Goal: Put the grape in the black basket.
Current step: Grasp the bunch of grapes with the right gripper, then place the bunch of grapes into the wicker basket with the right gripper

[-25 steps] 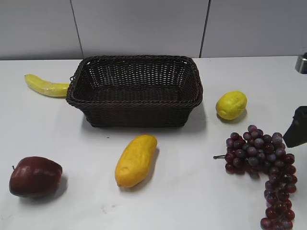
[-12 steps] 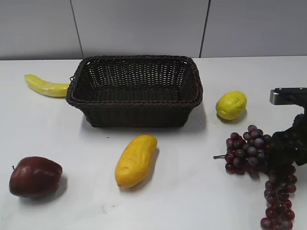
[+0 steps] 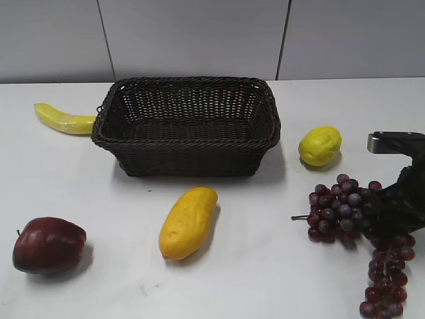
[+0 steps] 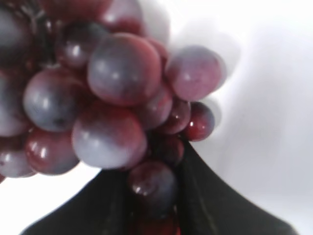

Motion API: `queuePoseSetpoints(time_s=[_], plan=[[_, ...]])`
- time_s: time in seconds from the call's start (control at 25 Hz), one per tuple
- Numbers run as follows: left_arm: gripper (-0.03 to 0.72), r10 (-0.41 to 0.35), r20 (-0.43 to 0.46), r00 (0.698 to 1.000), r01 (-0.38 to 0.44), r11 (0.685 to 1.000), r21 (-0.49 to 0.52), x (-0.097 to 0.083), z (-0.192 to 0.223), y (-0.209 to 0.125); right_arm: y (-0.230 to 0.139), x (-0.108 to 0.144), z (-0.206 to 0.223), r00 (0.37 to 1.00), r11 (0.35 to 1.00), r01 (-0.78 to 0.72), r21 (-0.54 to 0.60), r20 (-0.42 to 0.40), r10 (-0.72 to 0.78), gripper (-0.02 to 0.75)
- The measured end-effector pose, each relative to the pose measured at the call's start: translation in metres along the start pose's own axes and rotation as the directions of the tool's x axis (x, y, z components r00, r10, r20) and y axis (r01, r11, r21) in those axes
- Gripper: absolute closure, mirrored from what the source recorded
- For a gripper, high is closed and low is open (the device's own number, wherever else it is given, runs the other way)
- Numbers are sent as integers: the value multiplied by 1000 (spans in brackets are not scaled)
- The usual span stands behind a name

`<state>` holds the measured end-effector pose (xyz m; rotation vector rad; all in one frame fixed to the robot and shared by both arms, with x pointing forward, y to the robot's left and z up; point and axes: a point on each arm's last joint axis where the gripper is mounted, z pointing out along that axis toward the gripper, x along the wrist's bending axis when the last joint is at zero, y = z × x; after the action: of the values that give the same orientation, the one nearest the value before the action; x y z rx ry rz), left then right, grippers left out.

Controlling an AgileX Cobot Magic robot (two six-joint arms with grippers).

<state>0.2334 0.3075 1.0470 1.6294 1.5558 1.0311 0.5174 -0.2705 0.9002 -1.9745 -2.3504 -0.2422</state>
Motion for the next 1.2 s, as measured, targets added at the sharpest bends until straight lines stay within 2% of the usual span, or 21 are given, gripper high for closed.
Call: queuePoseSetpoints(time_s=[0.2,0.4,0.6,0.8,1.04,1.2], plan=[[208,0,0,1000,0,1000,0,0,0,0,-2,6,-25,1000,998,-4,-62,-14,3,587],[208,0,0,1000,0,1000,0,0,0,0,-4,17,-84,1000,963,28,-266,4,-28,600],[208,0,0,1000,0,1000,0,0,0,0,0,29,-156,998,866,66,-495,25,-61,603],[208,0,0,1000,0,1000,0,0,0,0,11,45,-221,994,755,67,-652,-19,-105,603],[208,0,0,1000,0,1000,0,0,0,0,23,63,-274,978,624,113,-773,-26,-209,604],[208,0,0,1000,0,1000,0,0,0,0,42,81,-283,960,594,154,-790,-24,-280,605]])
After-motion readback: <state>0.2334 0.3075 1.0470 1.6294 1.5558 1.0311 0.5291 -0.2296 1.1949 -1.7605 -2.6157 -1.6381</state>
